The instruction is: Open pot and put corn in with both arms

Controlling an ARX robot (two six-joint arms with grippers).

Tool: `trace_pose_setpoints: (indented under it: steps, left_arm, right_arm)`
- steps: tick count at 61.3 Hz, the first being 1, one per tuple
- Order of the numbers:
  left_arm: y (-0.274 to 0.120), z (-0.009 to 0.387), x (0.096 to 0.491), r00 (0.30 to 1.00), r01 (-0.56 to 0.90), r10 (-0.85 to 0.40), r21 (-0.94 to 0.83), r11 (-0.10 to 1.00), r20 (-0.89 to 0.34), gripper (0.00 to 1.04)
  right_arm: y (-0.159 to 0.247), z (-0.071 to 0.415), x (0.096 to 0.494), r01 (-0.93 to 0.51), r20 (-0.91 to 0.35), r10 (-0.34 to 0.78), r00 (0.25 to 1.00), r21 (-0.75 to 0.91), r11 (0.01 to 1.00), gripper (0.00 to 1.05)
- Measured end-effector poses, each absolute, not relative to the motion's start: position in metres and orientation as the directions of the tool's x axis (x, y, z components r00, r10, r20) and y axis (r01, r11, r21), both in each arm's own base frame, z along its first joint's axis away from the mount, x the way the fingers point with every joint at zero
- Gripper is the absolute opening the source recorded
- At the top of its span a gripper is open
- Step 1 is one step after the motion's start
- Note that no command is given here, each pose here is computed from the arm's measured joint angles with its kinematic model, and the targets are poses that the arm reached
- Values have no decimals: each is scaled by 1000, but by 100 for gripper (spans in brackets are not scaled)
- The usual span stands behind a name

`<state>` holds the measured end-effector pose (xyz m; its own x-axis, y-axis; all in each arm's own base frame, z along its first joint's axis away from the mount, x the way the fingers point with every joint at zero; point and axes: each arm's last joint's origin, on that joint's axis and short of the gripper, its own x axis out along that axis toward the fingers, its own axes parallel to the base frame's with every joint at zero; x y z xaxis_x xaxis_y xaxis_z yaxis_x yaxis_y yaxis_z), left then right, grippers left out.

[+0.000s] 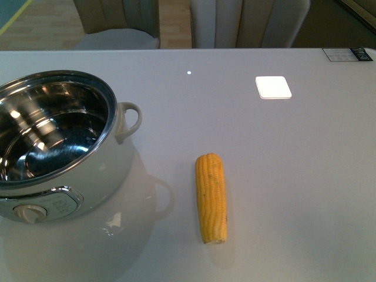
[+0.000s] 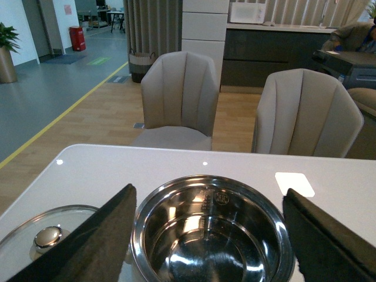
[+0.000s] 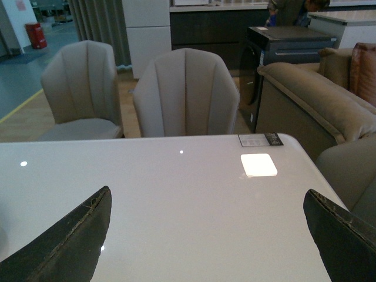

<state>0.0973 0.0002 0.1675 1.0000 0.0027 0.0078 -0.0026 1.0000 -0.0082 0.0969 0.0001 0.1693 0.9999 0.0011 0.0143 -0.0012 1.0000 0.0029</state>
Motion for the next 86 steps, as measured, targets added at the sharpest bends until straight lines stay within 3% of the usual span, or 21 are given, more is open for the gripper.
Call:
trace_pose_setpoints:
  steps: [6,29,31,34,37,40,54,65,75,86]
  left_arm:
    - [0,168,97,1000,-3,3,-8,1000,8,99]
    - [0,168,97,1000,-3,3,-7,1000,8,98]
    - [0,168,97,1000,-3,3,-7,1000,8,98]
    - [0,168,97,1000,-3,3,-6,1000,8,98]
    - [0,168,97,1000,-2,2,-6,1000,9,98]
    - [0,168,97,1000,-3,3,-6,1000,8,98]
    - [0,168,97,1000,-3,3,-6,1000,8,98]
    - [0,168,97,1000,-3,3,-6,1000,8,98]
    - [0,168,97,1000,-3,3,-7,1000,8,98]
    - [0,168,97,1000,-3,3,-6,1000,8,98]
  right_arm:
    - [0,169,97,-1,14,1,1000,3,1000,96]
    - [0,169,97,0,2,0,1000,9,1000,96]
    - [0,169,97,5,-92,-2,996,40,999,96]
    - [1,169,99,41,-330,-10,944,88,995,96]
    - [3,165,101,82,-542,-2,840,124,989,96]
    - [3,158,102,97,-618,6,786,132,987,96]
    - [8,149,124,102,-661,44,749,180,978,96]
    - [36,129,169,-5,-684,148,715,207,978,96]
    - [62,105,216,-48,-685,166,710,188,981,96]
    - [96,62,247,-102,-770,201,606,175,979,96]
